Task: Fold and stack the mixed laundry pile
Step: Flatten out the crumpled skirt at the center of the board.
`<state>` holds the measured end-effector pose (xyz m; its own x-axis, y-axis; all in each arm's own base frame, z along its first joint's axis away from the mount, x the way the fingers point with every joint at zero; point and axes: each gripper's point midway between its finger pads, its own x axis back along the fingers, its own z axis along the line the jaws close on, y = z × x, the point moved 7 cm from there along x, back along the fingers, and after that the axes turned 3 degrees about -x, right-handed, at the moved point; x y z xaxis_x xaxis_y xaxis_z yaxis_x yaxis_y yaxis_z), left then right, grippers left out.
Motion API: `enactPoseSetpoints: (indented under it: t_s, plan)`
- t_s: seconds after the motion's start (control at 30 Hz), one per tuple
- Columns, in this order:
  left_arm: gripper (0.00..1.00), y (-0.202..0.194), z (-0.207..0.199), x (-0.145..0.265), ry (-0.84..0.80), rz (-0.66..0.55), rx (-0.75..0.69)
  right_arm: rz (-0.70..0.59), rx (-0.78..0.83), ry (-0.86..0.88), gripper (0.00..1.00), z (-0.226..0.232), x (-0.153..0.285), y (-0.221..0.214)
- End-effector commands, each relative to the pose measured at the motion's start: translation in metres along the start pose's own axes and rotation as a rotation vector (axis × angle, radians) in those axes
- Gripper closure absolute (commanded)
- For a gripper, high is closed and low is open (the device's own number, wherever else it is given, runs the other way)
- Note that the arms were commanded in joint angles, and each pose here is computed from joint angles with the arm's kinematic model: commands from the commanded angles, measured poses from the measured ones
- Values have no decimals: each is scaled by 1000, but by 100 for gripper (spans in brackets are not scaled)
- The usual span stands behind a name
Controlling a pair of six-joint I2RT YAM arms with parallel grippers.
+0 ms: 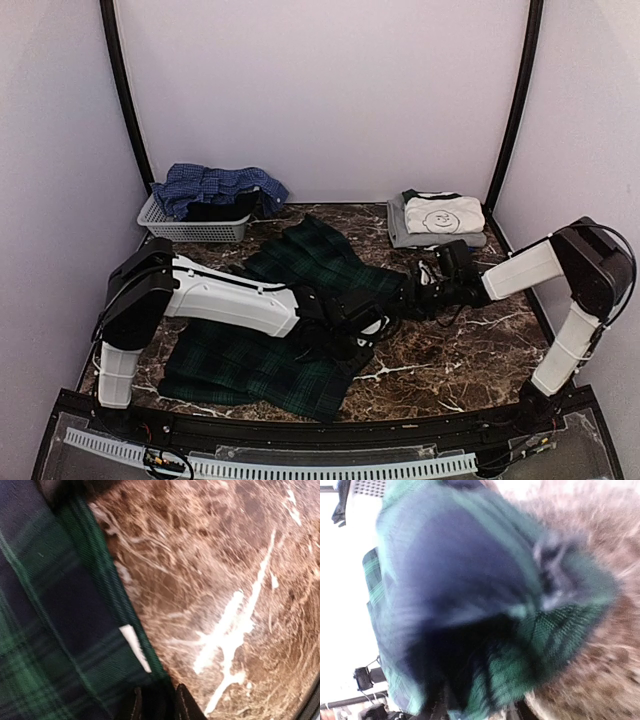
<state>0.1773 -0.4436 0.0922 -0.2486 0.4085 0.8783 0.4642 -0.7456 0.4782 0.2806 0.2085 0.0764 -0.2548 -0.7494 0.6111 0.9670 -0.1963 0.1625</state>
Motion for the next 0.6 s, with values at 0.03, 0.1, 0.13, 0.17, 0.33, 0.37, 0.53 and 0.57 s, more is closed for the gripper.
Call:
enactPoseSetpoints:
  t_s: [0.03, 0.1, 0.13, 0.17, 0.33, 0.37, 0.53, 0.57]
  plan:
    - [70, 27, -1, 61, -234, -189, 41, -62, 48, -26, 55, 7, 41, 13]
    - [68, 31, 10, 80, -290, -249, 76, -80, 77, -43, 49, 10, 55, 17]
    - [67, 26, 21, 81, -302, -247, 115, -96, 98, -42, 44, 13, 61, 19]
    - [66, 31, 27, 97, -305, -292, 129, -109, 121, -42, 39, 16, 66, 21]
    - [56, 20, 82, 114, -149, -290, 230, -131, 149, -53, 25, 24, 69, 43]
    - [55, 15, 96, 114, -107, -268, 261, -129, 148, -54, 25, 24, 65, 49]
    - [55, -9, 127, 114, 23, -199, 316, -87, 136, -60, 26, 23, 36, 80]
    - [55, -17, 131, 112, 65, -163, 309, -68, 136, -50, 27, 23, 31, 82]
